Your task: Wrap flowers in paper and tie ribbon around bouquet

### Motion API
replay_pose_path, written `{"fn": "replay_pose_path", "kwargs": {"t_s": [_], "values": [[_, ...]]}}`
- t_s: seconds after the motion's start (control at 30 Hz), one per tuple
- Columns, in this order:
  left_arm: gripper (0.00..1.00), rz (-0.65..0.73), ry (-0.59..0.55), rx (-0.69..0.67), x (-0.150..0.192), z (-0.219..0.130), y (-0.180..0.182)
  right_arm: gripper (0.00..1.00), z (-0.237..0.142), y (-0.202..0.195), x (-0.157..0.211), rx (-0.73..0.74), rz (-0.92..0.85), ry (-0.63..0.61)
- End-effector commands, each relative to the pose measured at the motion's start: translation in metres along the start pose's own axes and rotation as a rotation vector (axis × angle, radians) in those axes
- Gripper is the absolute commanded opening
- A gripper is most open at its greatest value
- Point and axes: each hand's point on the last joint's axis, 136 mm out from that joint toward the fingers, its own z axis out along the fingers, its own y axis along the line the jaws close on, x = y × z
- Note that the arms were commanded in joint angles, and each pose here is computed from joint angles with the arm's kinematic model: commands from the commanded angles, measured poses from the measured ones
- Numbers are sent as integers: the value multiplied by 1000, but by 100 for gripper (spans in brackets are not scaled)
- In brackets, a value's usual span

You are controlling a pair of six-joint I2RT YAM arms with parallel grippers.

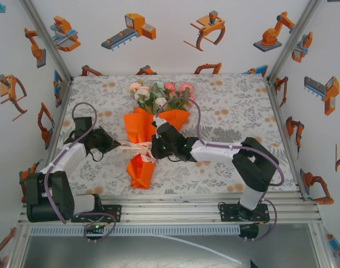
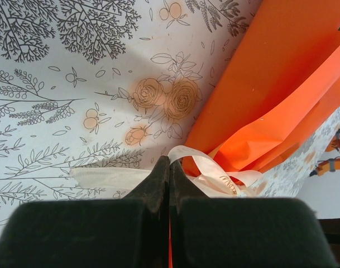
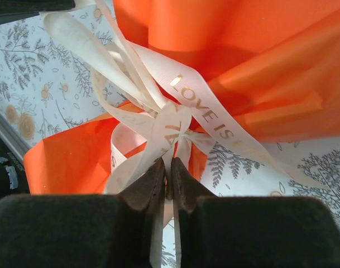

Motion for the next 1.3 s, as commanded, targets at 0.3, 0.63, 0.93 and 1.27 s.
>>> {"fn": "replay_pose_path", "kwargs": {"t_s": [0.3,0.63,0.93,1.27], "values": [[0,-86,-64,-131,-11,-14,30,0,-35,-45,-5,158,-60,-5],[0,-228,-21,-207,-7,-10,65,0,-67,-139,38,459,88,43],[0,-395,-18,-220,-5,-1,97,0,-116,-210,84,681,311,21],[7,-296,-47,-94,-12,-7,70,27,-106,-183,59,522,283,0]]}}
